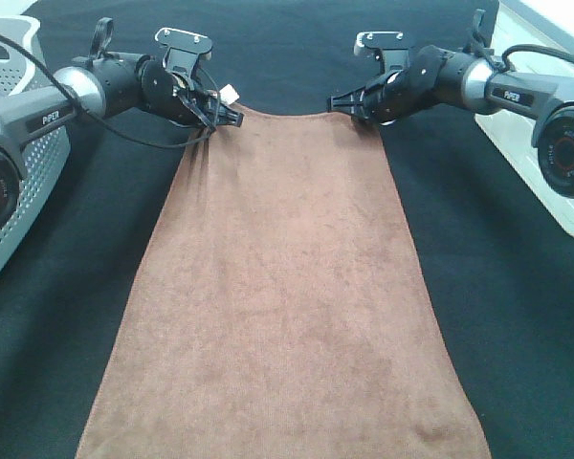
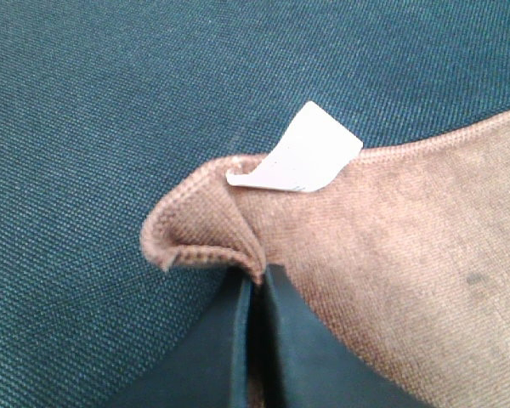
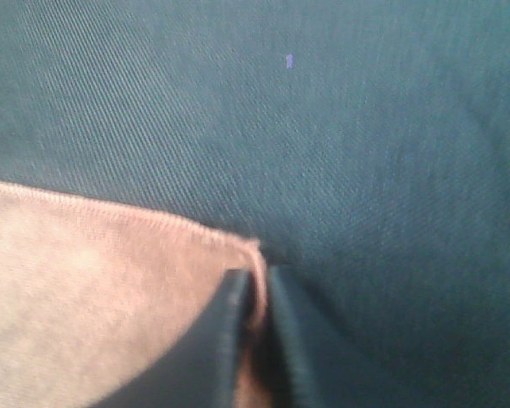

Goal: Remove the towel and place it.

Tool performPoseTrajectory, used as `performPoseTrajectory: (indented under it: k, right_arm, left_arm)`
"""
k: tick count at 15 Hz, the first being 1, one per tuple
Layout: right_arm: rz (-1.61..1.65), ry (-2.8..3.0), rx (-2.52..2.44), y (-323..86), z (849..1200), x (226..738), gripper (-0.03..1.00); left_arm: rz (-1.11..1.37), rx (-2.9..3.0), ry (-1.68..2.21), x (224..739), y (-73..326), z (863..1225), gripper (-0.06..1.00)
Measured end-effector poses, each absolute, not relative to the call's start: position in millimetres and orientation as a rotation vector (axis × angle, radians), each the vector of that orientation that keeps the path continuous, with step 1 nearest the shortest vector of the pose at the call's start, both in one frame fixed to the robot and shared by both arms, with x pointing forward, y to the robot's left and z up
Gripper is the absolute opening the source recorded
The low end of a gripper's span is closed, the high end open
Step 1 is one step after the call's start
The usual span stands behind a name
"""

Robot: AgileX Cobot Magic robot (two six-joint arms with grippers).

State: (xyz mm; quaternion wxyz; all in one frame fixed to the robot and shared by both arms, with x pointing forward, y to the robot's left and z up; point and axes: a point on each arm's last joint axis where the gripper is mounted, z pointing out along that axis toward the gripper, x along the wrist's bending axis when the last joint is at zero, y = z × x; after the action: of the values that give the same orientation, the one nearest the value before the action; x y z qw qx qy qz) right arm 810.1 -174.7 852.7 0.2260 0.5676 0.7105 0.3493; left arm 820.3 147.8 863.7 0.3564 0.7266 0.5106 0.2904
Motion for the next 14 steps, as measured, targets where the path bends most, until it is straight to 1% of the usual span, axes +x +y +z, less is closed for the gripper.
performPoseTrajectory:
  k: [2,3,4,5,6,7,11,14]
  right_arm:
    - [0.973,1.921,1.572,-184,855,814,0.37]
    - [0.971,1.914,1.579,-188,855,814,0.44]
    - [0.971,1.911,1.581,-190,855,815,0.50]
    - [0.975,1.908,1.587,-190,855,815,0.52]
    - [0.976,1.906,1.592,-191,855,815,0.53]
    - [0.976,1.906,1.593,-191,855,815,0.53]
    - [1.002,1.889,1.626,-191,855,815,0.53]
    - [1.007,1.887,1.631,-191,855,815,0.53]
  left_arm:
    - [0.761,1.863,1.310,821,148,861,0.09]
    - [0.770,1.852,1.303,822,148,860,0.16]
    - [0.772,1.847,1.301,822,147,859,0.25]
    - [0.773,1.846,1.302,822,147,857,0.36]
    - [0.772,1.846,1.303,822,147,857,0.50]
    - [0.772,1.846,1.303,822,147,857,0.54]
    - [0.773,1.861,1.317,823,154,856,0.56]
    - [0.748,1.867,1.393,825,172,852,0.56]
